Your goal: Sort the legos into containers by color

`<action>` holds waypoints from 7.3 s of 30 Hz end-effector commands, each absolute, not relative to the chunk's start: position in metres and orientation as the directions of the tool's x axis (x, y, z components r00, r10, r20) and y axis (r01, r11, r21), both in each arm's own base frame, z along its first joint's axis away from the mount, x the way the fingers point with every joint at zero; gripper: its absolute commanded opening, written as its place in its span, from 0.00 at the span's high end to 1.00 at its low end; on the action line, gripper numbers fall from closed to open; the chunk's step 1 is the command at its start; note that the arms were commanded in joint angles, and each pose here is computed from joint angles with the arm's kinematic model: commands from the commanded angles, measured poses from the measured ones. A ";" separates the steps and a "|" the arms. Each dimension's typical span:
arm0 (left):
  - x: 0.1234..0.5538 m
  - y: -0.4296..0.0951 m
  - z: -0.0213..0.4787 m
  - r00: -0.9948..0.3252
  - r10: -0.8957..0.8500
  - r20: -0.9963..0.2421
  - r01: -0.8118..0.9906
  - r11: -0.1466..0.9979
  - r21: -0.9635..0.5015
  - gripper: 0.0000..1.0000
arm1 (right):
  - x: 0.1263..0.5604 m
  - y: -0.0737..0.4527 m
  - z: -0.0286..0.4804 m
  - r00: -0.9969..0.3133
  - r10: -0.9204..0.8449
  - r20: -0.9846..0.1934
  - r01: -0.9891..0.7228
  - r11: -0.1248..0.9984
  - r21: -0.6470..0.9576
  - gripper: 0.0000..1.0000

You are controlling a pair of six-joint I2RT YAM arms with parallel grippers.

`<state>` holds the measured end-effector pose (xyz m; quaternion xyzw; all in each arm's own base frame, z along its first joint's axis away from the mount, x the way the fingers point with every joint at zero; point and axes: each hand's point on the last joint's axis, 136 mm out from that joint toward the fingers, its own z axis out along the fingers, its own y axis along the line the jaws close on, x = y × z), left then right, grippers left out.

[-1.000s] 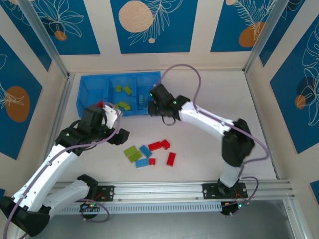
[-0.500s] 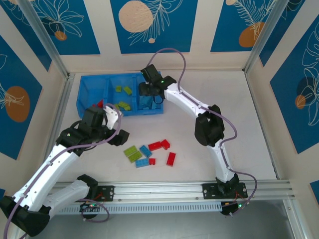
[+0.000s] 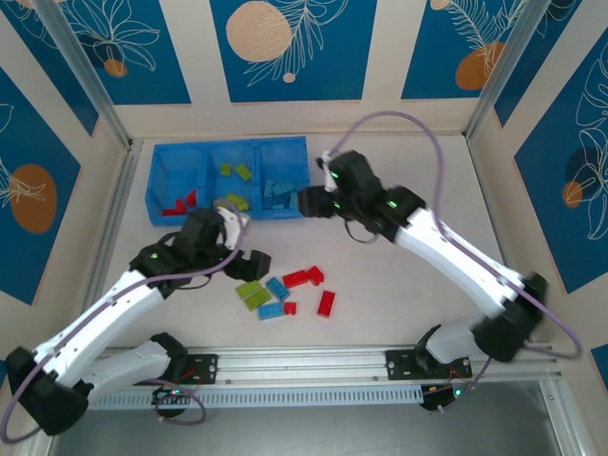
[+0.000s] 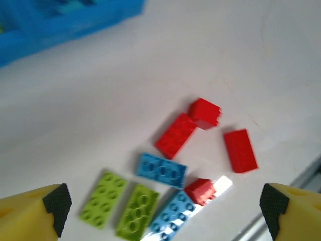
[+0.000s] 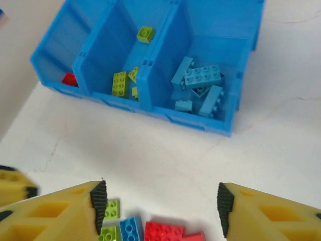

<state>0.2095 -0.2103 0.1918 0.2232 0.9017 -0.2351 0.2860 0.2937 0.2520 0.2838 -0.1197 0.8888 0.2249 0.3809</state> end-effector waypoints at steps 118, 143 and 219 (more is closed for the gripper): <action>0.260 -0.099 0.218 -0.729 0.202 -0.654 0.332 0.940 -0.080 0.23 | 0.189 0.363 0.027 -0.734 -0.669 -0.116 -0.673 0.693 0.259 0.40; 0.260 -0.085 0.204 -0.738 0.223 -0.637 0.298 0.955 -0.011 0.21 | 0.414 0.351 0.197 -0.626 -0.217 -0.749 -0.446 0.888 0.116 0.73; 0.242 -0.182 0.029 -0.975 -0.031 -0.221 -0.019 0.998 -0.056 0.80 | 0.256 0.274 0.236 -0.715 -0.264 -0.648 -0.498 0.843 0.206 0.20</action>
